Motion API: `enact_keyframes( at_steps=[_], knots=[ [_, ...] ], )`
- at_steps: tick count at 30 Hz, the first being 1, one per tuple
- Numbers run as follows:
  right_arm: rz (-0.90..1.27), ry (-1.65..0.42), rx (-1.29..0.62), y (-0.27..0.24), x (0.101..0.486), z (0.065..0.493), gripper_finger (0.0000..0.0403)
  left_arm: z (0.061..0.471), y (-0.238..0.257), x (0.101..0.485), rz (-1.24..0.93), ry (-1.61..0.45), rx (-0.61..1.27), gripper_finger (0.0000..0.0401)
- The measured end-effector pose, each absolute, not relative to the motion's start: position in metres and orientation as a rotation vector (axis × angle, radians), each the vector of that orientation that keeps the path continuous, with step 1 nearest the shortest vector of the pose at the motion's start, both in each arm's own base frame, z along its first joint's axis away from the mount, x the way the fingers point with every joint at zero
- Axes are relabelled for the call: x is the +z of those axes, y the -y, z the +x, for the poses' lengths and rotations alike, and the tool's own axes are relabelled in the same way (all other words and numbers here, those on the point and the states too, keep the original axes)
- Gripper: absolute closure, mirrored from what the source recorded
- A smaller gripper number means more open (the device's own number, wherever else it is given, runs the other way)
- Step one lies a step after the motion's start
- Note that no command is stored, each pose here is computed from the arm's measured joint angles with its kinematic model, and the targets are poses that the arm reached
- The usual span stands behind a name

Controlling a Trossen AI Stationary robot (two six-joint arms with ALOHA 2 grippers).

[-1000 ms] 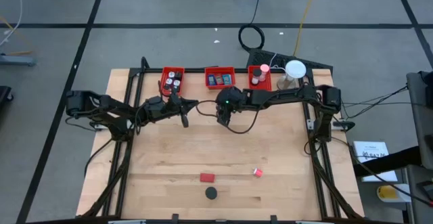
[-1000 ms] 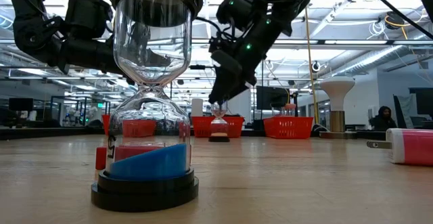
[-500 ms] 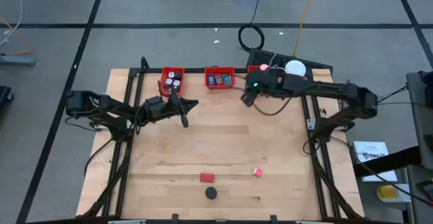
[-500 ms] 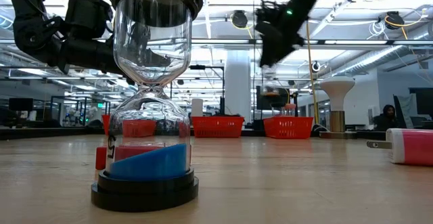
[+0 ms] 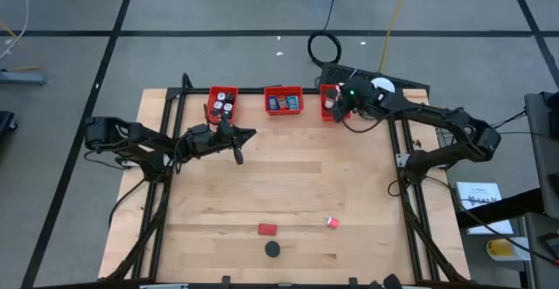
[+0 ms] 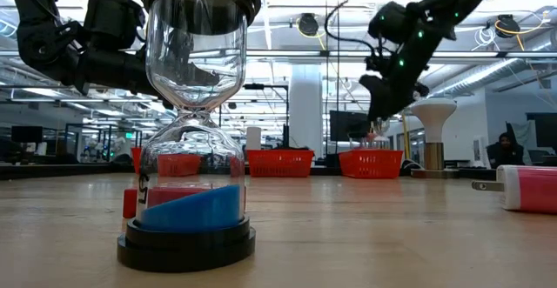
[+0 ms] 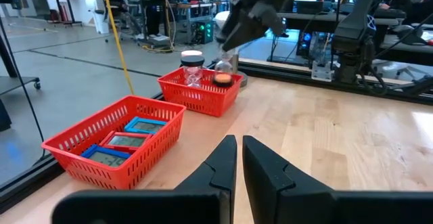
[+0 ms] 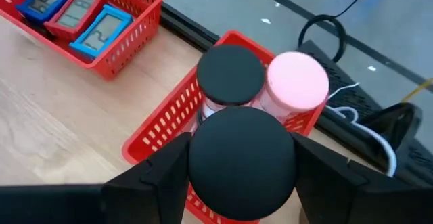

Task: Pick & Place Office items
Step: Put the orange hour glass into the right red bin

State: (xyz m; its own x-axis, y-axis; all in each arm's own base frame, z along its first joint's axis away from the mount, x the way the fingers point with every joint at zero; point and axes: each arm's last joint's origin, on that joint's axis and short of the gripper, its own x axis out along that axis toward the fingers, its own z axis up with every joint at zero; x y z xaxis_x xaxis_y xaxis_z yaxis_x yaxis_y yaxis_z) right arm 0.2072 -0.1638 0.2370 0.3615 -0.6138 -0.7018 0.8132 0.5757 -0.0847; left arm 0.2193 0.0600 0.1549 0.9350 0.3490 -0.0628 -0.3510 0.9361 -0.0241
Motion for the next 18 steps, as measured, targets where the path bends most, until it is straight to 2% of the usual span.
enact_keyframes(
  at_steps=[18],
  knots=[
    [0.362,-0.707,-0.908,0.18,0.21,0.188,0.0193,0.219,-0.06,0.155,-0.035,-0.058,0.358,0.0375]
  ],
)
